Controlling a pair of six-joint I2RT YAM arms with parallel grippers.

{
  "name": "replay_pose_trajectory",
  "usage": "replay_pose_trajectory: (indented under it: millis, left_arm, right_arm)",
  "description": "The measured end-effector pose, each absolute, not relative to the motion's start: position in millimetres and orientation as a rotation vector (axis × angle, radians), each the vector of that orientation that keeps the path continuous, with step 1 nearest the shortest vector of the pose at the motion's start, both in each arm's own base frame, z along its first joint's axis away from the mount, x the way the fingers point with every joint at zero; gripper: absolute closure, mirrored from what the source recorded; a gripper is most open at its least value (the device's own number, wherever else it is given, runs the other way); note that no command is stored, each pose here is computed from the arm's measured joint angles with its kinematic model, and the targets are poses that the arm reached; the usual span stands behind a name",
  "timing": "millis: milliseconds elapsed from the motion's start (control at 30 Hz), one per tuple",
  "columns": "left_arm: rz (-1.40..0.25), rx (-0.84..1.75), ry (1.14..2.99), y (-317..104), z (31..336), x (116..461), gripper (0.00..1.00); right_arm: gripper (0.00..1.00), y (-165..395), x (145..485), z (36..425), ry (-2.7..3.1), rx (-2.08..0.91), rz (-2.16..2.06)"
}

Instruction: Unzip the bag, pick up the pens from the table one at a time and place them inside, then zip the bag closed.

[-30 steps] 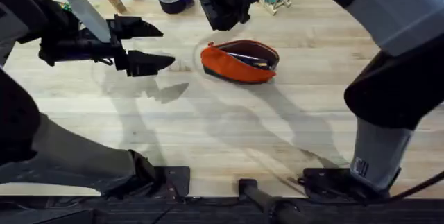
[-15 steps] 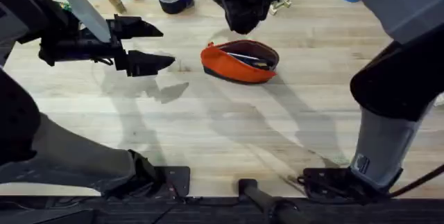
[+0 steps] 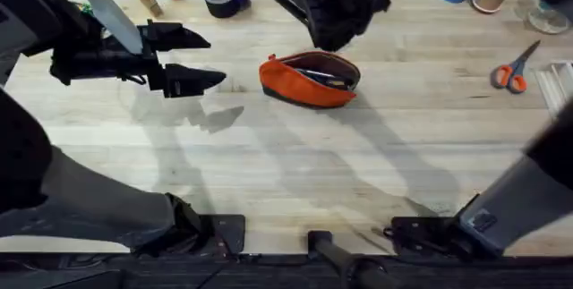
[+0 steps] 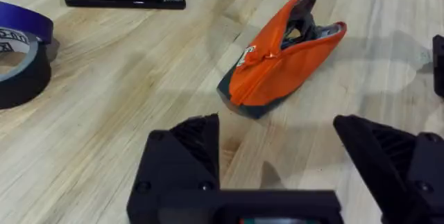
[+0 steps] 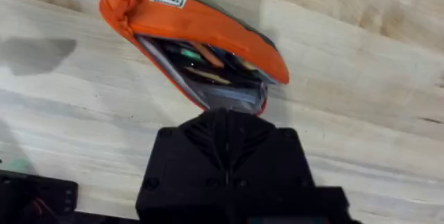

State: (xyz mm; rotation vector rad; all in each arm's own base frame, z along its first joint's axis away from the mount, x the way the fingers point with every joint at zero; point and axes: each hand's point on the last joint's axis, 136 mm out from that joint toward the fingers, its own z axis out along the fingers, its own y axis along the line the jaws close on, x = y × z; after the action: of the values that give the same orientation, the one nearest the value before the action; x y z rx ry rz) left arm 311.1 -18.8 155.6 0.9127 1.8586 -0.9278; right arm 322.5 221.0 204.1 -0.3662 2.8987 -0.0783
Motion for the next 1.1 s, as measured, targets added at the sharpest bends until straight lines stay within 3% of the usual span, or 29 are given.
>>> replay_pose_trajectory:
  millis: [233,533,567,733,767,833,1100]
  left_arm:
    - [-0.928,0.912,1.859,-18.8,155.6,311.2,0.008]
    - [-0.930,0.909,1.861,-18.8,155.6,311.1,0.007]
    - [-0.930,0.909,1.861,-18.8,155.6,311.1,0.007]
    - [-0.930,0.909,1.861,-18.8,155.6,311.1,0.008]
    - [-0.930,0.909,1.861,-18.8,155.6,311.1,0.008]
    - [-0.930,0.909,1.861,-18.8,155.6,311.1,0.008]
    - [-0.930,0.909,1.861,-18.8,155.6,311.1,0.008]
  right_arm:
    - [0.968,205.5,302.9,204.8,2.875,-0.343,-0.045]
    - [0.967,205.5,302.7,204.2,2.871,-0.350,-0.042]
    - [0.885,205.6,302.6,204.1,2.872,-0.349,-0.041]
    - [0.156,205.7,302.1,203.5,2.873,-0.361,-0.041]
    - [0.050,205.7,302.1,203.5,2.872,-0.369,-0.042]
    - [0.010,205.7,302.1,203.5,2.872,-0.371,-0.042]
    - [0.006,205.8,302.2,203.5,2.872,-0.372,-0.042]
